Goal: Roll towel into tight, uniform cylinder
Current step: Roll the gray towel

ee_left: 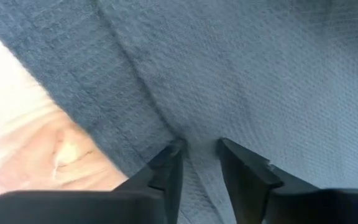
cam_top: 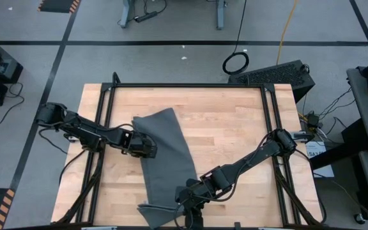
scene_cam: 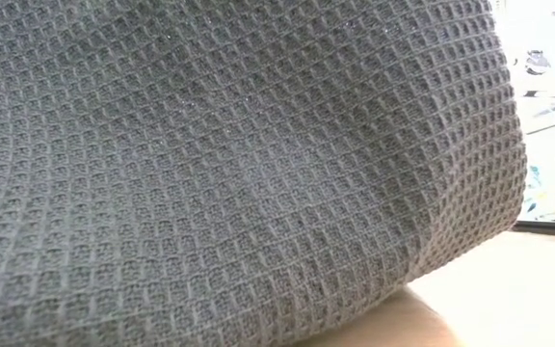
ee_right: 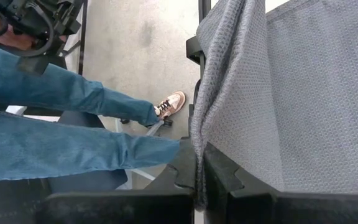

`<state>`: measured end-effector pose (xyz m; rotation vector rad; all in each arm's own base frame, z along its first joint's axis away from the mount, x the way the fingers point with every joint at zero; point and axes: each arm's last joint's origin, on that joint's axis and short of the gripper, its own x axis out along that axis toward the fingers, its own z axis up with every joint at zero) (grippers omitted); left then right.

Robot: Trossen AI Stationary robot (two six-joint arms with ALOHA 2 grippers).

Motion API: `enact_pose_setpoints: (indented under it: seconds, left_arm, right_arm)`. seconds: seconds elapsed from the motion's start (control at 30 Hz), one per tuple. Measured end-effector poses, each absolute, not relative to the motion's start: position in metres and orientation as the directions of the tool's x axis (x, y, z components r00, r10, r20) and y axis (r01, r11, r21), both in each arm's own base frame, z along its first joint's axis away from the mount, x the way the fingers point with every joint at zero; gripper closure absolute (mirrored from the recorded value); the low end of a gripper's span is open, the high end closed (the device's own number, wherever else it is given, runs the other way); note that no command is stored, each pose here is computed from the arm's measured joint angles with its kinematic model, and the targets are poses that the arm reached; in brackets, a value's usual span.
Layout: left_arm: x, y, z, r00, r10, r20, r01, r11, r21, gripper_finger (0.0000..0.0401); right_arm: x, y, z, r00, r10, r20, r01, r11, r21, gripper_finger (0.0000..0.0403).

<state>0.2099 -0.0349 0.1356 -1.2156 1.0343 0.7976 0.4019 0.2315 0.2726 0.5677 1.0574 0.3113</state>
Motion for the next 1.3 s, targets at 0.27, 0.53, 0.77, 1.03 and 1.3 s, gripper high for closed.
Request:
enact_pose_setpoints:
  seconds: [0.27, 0.53, 0.77, 1.03, 1.3]
  left_arm:
    - [0.211, -0.031, 0.135, 0.358, 0.030, -0.933, -0.903, 0.265, -0.338, 0.0378]
    - [0.227, 0.001, 0.147, 0.442, 0.117, -0.889, -0.848, 0.378, -0.372, 0.0398]
    - [0.230, 0.027, 0.160, 0.404, 0.037, -0.914, -0.828, 0.440, -0.348, 0.0398]
    - [0.197, 0.023, 0.181, 0.278, 0.027, -0.960, -0.867, 0.439, -0.238, 0.0399]
    - [0.166, 0.022, 0.227, 0.478, 0.095, -0.873, -0.836, 0.356, -0.419, 0.0399]
  right_arm:
    - [0.403, 0.230, 0.273, 0.467, 0.501, -0.729, 0.049, 0.808, 0.587, 0.0403]
    - [0.405, 0.231, 0.275, 0.487, 0.513, -0.707, 0.091, 0.775, 0.625, 0.0403]
    - [0.411, 0.224, 0.277, 0.521, 0.512, -0.683, 0.101, 0.757, 0.645, 0.0403]
    - [0.413, 0.221, 0.277, 0.530, 0.507, -0.680, 0.131, 0.743, 0.656, 0.0403]
    - [0.413, 0.223, 0.277, 0.551, 0.476, -0.685, 0.222, 0.708, 0.671, 0.0403]
